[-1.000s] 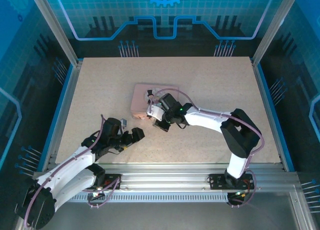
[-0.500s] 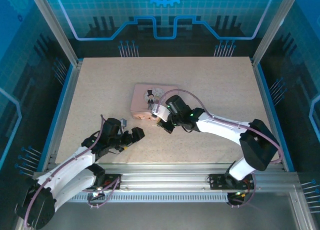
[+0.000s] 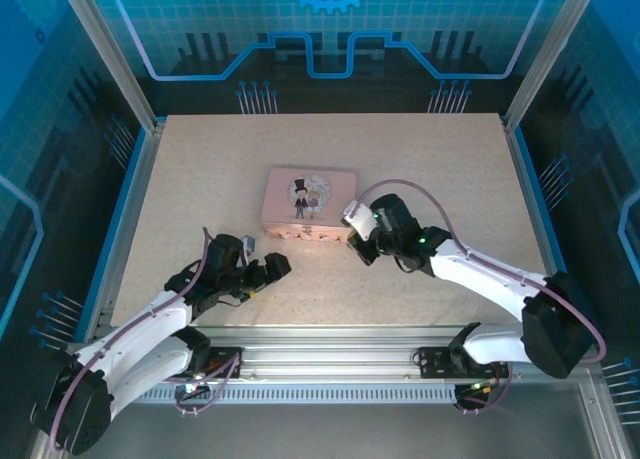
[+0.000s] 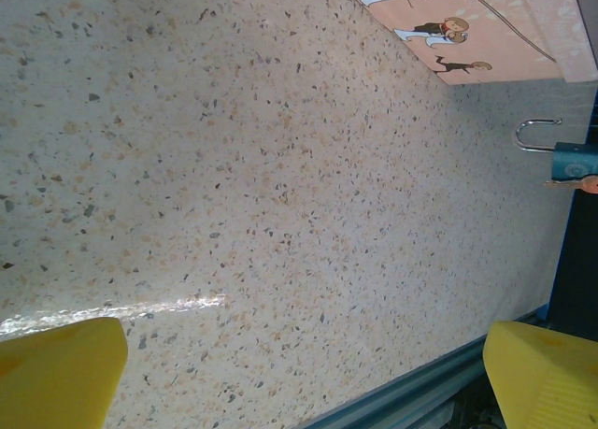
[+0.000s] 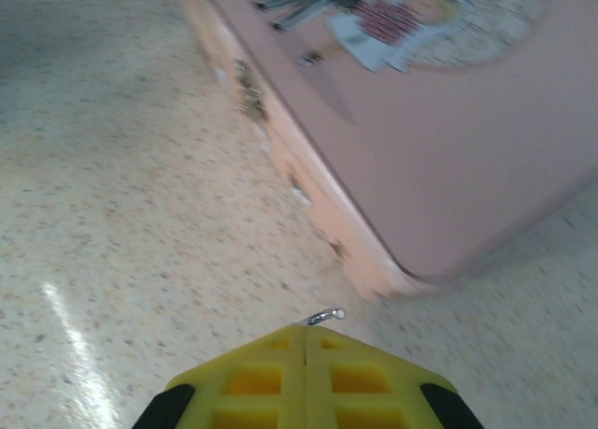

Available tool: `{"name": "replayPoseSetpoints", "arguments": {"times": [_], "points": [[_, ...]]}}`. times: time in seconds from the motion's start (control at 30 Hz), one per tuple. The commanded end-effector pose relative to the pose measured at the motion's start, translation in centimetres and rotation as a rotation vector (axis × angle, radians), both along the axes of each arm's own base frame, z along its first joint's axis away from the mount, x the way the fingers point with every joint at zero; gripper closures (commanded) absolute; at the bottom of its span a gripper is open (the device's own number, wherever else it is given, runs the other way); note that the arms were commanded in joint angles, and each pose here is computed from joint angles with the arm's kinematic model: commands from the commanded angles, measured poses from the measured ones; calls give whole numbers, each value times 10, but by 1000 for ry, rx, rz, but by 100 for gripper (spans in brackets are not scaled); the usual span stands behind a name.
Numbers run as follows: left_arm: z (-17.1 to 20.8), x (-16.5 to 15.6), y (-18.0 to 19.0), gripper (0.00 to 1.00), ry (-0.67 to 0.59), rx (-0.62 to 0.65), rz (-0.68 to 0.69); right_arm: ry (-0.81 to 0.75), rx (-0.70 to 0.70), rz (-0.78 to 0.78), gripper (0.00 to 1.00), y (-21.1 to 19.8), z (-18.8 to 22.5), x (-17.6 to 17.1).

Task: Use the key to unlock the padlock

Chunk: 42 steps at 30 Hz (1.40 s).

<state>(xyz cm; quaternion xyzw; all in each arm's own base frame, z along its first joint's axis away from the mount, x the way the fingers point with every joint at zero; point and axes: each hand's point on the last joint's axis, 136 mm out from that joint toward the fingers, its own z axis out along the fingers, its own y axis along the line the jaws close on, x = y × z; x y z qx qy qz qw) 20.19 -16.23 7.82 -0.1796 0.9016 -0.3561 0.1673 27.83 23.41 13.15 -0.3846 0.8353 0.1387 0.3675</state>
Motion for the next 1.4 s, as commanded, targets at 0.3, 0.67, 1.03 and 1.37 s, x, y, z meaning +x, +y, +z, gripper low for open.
{"name": "replayPoseSetpoints", "arguments": {"times": [0.3,0.67,1.03,1.37], "points": [[5,6,-7,1,-7,-41,-12,-37,-82,-611,100,-141,10,38],[7,6,-8,1,-10,-46,-8,25,-358,-841,100,-189,-26,55],[10,7,-6,1,-14,-38,-1,89,-433,-798,87,-158,-44,69],[29,16,-1,1,-73,10,8,93,-263,-755,54,-126,1,67]]}}
